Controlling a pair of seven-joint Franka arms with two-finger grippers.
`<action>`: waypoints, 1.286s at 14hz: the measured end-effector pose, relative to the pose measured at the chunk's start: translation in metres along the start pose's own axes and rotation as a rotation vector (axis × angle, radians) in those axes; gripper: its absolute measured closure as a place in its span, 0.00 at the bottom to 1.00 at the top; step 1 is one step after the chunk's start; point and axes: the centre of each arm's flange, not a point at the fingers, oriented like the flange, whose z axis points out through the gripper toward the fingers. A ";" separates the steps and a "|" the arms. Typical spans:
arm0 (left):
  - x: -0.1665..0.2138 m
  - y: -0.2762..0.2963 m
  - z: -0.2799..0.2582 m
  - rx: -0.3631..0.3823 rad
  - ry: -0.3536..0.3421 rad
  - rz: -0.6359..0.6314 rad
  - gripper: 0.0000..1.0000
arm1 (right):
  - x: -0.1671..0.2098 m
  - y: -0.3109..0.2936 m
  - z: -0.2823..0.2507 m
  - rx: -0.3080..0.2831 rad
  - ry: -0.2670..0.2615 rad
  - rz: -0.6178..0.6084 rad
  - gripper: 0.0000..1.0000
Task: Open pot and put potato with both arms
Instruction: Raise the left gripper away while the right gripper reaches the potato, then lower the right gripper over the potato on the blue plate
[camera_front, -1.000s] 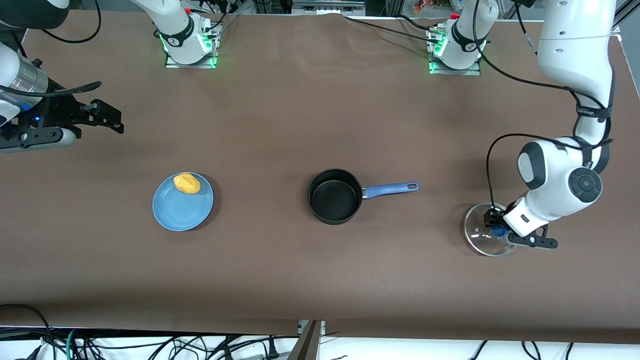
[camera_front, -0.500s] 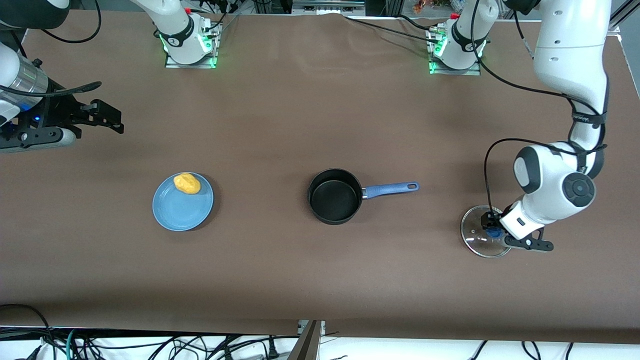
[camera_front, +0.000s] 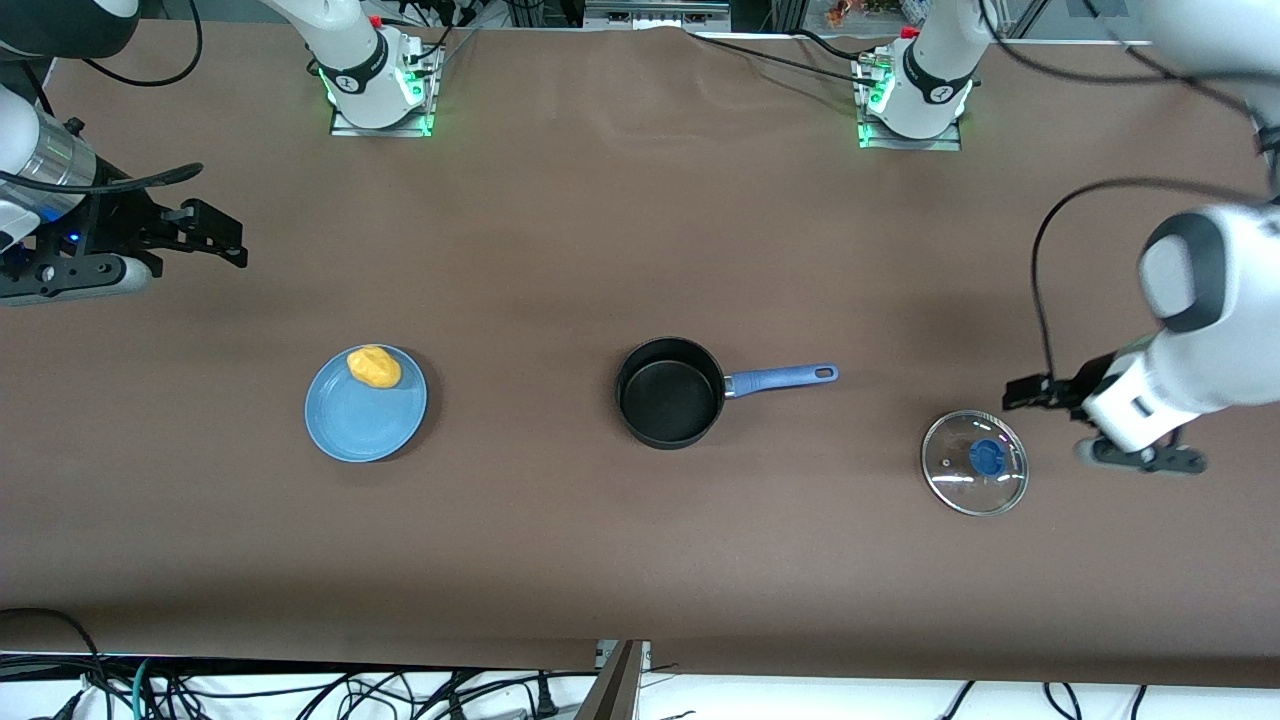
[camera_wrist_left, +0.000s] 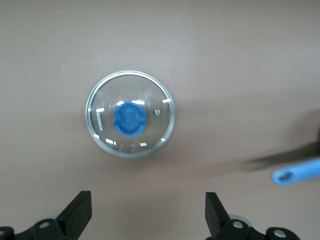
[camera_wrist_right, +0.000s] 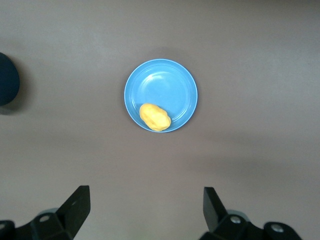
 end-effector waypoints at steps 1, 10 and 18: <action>-0.010 0.005 -0.028 0.002 -0.006 -0.014 0.00 | 0.000 0.000 0.000 0.000 0.000 0.000 0.00; -0.090 0.000 -0.162 0.041 0.012 -0.093 0.00 | 0.060 -0.010 0.157 -0.005 -0.200 -0.029 0.00; -0.087 0.012 -0.149 0.050 -0.018 -0.132 0.00 | 0.099 -0.041 0.313 -0.017 -0.203 -0.194 0.00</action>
